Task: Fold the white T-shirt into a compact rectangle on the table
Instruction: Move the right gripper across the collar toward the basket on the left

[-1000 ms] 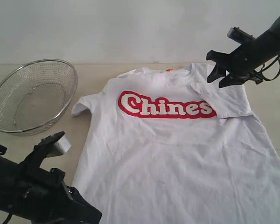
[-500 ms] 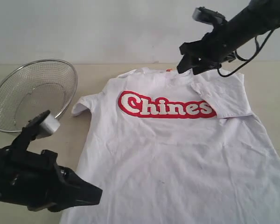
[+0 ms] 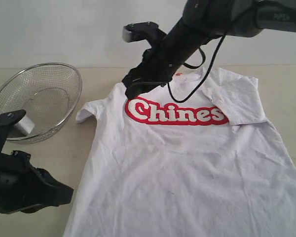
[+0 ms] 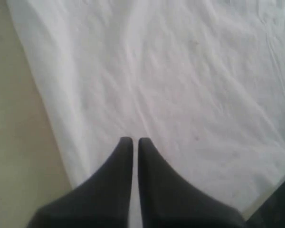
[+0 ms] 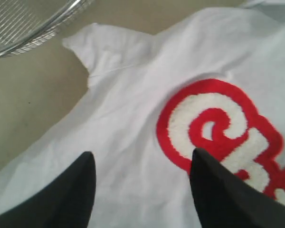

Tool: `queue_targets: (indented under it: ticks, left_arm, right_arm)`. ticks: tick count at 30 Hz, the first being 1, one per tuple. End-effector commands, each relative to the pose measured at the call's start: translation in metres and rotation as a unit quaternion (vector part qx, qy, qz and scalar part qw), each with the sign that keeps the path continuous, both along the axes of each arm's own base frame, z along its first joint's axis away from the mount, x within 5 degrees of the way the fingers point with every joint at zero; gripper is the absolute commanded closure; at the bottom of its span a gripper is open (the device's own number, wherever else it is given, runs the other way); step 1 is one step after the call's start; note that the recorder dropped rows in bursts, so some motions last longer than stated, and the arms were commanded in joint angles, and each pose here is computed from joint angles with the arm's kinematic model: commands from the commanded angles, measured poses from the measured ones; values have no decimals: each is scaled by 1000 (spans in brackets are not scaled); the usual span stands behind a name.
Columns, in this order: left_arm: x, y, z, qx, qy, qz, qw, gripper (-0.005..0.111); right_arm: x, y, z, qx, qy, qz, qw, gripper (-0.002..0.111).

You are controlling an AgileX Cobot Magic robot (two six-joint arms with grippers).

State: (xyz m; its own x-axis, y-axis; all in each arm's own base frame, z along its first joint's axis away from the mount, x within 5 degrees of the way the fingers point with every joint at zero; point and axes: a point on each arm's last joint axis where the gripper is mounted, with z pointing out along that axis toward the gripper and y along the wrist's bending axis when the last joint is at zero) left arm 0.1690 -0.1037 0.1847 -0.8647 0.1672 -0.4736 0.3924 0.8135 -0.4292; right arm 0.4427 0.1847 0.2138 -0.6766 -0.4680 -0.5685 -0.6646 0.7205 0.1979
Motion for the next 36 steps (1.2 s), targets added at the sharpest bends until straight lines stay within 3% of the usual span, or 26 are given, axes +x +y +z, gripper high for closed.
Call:
queue_targets:
  ticks: [1, 13, 21, 36]
  left_arm:
    - [0, 1, 1, 0, -2, 6, 1000, 102]
    - [-7, 22, -14, 17, 42, 34, 998, 102]
    - [-13, 26, -22, 21, 58, 46, 997, 102]
    - [-13, 26, -21, 19, 58, 47, 997, 102]
  right_arm:
    - [-11, 25, 8, -1, -24, 23, 999, 55]
    - [-22, 82, 7, 10, -113, 32, 993, 55]
    - [-22, 98, -20, -27, -140, 57, 988, 55]
    - [-8, 122, -41, -33, -181, 73, 980, 55]
